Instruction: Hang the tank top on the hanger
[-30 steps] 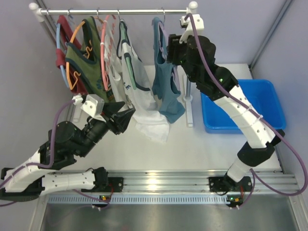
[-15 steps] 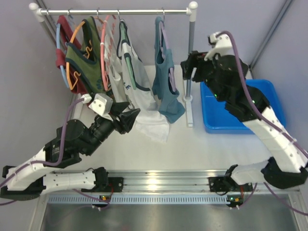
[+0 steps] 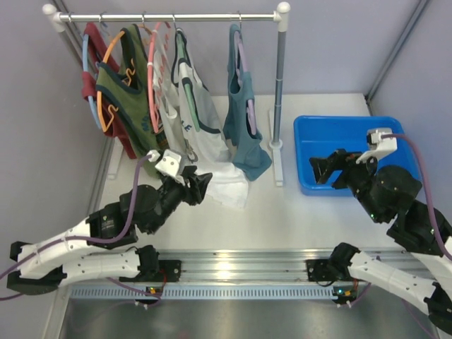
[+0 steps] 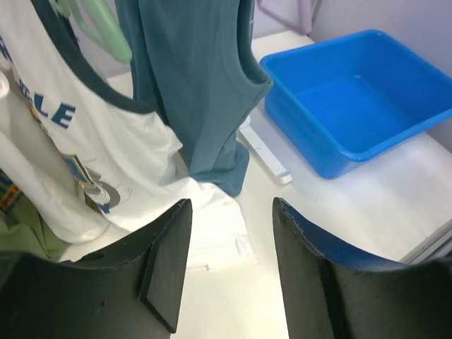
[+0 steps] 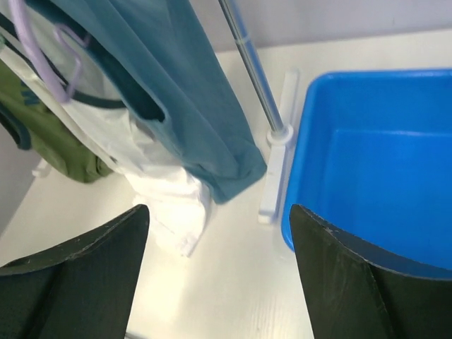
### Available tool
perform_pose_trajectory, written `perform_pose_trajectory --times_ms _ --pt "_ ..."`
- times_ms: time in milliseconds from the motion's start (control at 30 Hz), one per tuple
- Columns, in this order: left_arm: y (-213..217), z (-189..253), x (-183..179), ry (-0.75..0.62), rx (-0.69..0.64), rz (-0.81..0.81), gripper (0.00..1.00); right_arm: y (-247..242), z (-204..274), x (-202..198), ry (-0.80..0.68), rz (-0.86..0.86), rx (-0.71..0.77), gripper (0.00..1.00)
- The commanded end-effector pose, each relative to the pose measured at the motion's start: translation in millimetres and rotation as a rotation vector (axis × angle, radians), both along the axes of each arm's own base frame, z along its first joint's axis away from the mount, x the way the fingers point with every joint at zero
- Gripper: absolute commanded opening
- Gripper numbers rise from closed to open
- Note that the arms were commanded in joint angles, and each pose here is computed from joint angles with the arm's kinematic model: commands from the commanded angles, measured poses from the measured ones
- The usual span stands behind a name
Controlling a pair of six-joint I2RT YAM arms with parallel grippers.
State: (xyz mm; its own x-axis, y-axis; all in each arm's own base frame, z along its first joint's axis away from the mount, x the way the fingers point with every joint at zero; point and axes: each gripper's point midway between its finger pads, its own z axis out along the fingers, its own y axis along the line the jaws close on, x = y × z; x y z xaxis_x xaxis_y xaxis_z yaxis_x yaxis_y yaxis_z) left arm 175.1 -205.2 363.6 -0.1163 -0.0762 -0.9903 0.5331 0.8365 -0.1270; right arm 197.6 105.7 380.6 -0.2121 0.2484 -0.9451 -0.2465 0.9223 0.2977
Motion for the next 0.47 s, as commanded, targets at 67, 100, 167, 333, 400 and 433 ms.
perform_pose_trajectory --times_ms 67,100,167,333,400,433 --pt "7.3 -15.6 1.2 0.055 -0.063 0.055 0.54 -14.4 -41.6 -15.0 0.09 -0.031 0.036 0.81" --pt "7.2 -17.5 0.8 0.061 -0.062 0.055 0.54 -16.3 -42.7 -17.0 0.091 -0.032 0.042 0.81" --pt "7.8 -19.3 1.3 0.068 -0.054 0.061 0.54 -15.1 -46.8 -18.0 0.106 -0.027 0.039 0.81" --pt "12.6 -18.9 -0.1 0.073 -0.045 0.063 0.54 -14.5 -44.5 -16.9 0.104 -0.027 0.036 0.82" --pt "13.6 -17.3 -1.3 0.073 -0.052 0.057 0.54 -14.1 -42.7 -15.9 0.105 -0.03 0.033 0.91" --pt "14.0 -18.0 -1.7 0.075 -0.05 0.056 0.54 -15.6 -41.4 -15.9 0.103 -0.036 0.035 0.98"
